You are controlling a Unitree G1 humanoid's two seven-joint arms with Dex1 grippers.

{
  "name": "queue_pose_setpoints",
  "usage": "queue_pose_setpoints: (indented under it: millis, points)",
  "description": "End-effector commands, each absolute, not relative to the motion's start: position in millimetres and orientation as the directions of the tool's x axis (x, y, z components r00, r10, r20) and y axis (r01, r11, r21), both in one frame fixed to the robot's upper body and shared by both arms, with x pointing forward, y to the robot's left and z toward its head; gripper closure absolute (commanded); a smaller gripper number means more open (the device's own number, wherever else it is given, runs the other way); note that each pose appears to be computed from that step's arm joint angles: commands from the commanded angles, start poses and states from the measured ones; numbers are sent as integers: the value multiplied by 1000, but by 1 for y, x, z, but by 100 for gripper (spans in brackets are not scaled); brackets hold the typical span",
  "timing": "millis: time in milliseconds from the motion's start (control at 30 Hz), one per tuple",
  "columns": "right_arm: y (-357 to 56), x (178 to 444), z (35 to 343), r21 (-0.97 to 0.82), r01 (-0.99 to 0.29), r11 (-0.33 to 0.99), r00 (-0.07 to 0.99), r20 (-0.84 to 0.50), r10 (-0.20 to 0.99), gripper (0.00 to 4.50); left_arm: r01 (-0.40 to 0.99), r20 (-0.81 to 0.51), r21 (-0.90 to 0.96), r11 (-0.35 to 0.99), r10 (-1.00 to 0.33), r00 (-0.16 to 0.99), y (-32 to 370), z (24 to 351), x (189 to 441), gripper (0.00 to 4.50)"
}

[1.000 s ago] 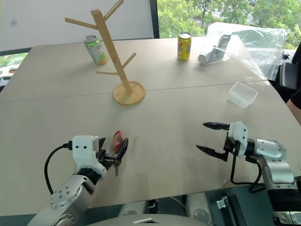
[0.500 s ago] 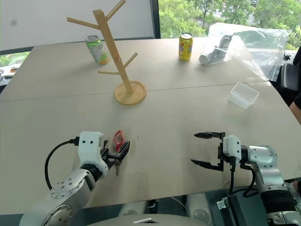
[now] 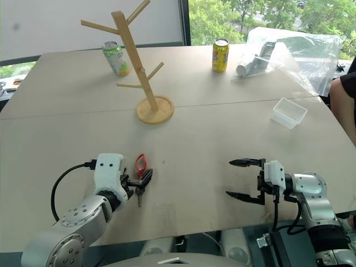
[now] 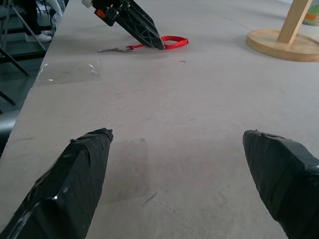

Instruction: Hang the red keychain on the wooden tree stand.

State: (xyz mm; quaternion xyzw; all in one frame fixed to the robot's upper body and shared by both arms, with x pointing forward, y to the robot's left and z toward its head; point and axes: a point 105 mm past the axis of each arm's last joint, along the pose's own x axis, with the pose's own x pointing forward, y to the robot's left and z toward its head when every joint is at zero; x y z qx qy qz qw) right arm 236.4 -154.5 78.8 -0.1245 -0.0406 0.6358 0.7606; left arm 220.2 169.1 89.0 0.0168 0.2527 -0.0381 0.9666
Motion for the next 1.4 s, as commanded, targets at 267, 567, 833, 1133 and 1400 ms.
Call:
queue_pose_setpoints:
  millis: [267, 567, 833, 1133, 1400]
  points:
    - [-151, 238, 89, -261, -948, 182, 204, -57, 977, 1, 69, -512, -13, 998, -66, 857, 166, 89, 215, 0]
    - [-152, 241, 91, -254, -946, 200, 220, -52, 974, 0, 105, -501, 17, 994, -82, 861, 165, 93, 218, 320]
    - [-150, 242, 92, -259, -945, 201, 221, -50, 974, 0, 123, -494, 36, 992, -89, 865, 164, 96, 220, 441]
    - [-146, 259, 125, -251, -921, 299, 290, 72, 954, 0, 69, -129, -3, 998, -69, 989, 169, 153, 240, 441]
    - [-127, 271, 200, -237, -922, 307, 257, 218, 941, 0, 55, 254, 72, 996, -72, 964, 168, 219, 259, 441]
